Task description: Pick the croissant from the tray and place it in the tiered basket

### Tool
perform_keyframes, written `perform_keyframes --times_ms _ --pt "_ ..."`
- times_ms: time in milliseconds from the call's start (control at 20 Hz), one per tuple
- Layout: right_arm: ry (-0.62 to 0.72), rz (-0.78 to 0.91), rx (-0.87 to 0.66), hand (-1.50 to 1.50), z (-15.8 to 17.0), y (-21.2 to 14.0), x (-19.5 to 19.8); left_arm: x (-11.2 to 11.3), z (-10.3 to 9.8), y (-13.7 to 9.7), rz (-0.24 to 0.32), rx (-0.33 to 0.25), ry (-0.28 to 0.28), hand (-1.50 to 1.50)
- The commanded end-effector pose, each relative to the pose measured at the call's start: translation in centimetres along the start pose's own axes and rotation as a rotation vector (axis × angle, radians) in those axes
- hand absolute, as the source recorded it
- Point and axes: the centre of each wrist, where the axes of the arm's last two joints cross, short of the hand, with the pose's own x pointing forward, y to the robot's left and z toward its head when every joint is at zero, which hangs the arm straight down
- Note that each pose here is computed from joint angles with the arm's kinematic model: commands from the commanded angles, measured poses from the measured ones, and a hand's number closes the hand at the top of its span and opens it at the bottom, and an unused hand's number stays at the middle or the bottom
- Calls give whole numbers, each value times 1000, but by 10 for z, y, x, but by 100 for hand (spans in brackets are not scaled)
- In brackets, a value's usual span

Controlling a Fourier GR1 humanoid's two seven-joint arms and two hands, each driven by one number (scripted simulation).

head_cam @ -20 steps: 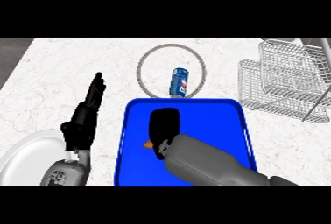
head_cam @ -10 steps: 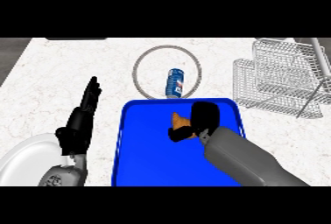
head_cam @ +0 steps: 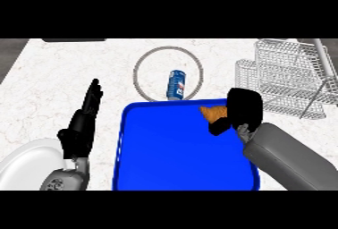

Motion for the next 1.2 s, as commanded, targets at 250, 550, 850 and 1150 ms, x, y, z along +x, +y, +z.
perform_keyframes --times_ms 250,550,850,1150 --pt "157 -102 -252 150 37 -124 -29 -5 0 2 -5 18 19 0" --pt "183 -145 -307 150 59 -185 -48 -4 3 -6 1 9 -4 0" --pt "169 -400 -294 150 65 -223 -68 -4 -1 -1 -11 -7 -15 0" --pt "201 -390 -288 150 26 -233 -96 -11 -7 -3 1 -18 -25 0"
